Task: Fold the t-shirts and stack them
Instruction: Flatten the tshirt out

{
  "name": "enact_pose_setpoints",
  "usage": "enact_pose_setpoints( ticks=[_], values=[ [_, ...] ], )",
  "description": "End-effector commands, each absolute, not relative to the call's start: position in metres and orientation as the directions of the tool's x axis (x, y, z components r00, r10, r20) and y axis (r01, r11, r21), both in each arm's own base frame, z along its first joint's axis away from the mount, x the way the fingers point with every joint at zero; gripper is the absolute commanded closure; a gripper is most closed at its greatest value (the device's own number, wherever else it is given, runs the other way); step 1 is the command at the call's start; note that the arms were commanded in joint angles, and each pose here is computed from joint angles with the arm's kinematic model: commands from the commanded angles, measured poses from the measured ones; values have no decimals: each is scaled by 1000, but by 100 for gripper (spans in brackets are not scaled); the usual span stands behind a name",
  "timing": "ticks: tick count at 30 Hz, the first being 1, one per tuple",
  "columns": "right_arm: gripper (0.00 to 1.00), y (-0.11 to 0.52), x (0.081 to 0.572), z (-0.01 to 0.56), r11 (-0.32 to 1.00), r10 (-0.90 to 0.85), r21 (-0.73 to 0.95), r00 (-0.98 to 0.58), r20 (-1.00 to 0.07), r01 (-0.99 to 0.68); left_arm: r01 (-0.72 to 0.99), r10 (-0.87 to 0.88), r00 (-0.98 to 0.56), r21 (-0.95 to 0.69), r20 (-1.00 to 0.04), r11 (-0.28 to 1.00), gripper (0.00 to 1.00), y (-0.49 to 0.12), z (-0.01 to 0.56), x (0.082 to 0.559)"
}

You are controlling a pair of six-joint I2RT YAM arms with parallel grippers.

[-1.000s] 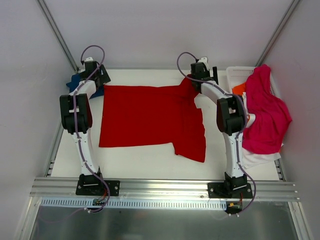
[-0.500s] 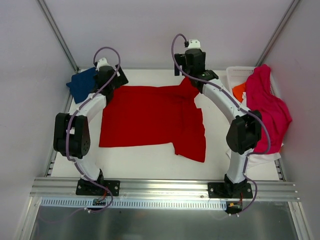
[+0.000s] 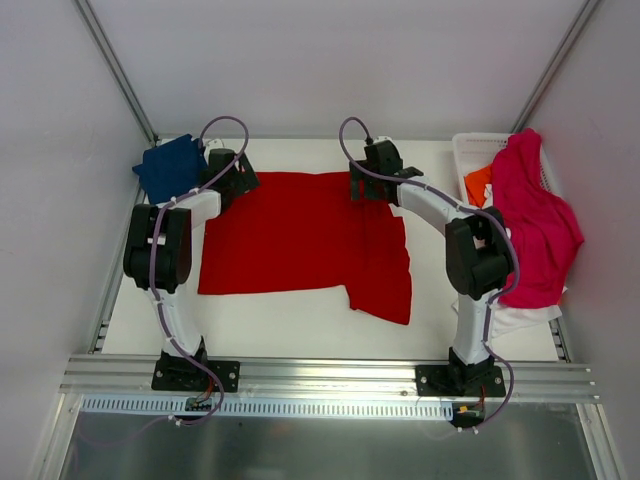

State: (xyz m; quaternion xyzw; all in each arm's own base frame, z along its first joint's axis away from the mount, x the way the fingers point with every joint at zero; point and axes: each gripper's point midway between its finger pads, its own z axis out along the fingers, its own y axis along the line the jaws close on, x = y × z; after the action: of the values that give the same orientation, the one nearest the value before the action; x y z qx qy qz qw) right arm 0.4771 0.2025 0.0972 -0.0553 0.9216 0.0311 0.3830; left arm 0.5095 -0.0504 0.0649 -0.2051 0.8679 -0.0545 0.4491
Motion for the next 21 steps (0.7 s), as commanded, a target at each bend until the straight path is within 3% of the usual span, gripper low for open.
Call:
enact_pose_setpoints(
  ticks=[1, 8, 11, 14, 21],
  values=[
    [8, 210, 482, 105, 991, -21, 72, -672, -740, -111, -263, -397, -494, -302, -774, 916, 4, -63, 83, 526],
    [11, 214, 488, 93, 992, -6, 84, -684, -729, -99, -255, -405, -455, -319, -793, 913, 3, -61, 86, 520],
    [17, 215, 491, 89, 992, -4, 83, -682, -731, -95, -248, -402, -458, -321, -793, 914, 3, -62, 86, 521],
    [30, 218, 497, 84, 991, -1, 88, -679, -734, -96, -224, -393, -455, -324, -799, 919, 2, -65, 88, 520],
    [35, 220, 510, 76, 992, 3, 88, -682, -732, -90, -193, -384, -457, -332, -802, 923, 2, -69, 89, 519]
  ],
)
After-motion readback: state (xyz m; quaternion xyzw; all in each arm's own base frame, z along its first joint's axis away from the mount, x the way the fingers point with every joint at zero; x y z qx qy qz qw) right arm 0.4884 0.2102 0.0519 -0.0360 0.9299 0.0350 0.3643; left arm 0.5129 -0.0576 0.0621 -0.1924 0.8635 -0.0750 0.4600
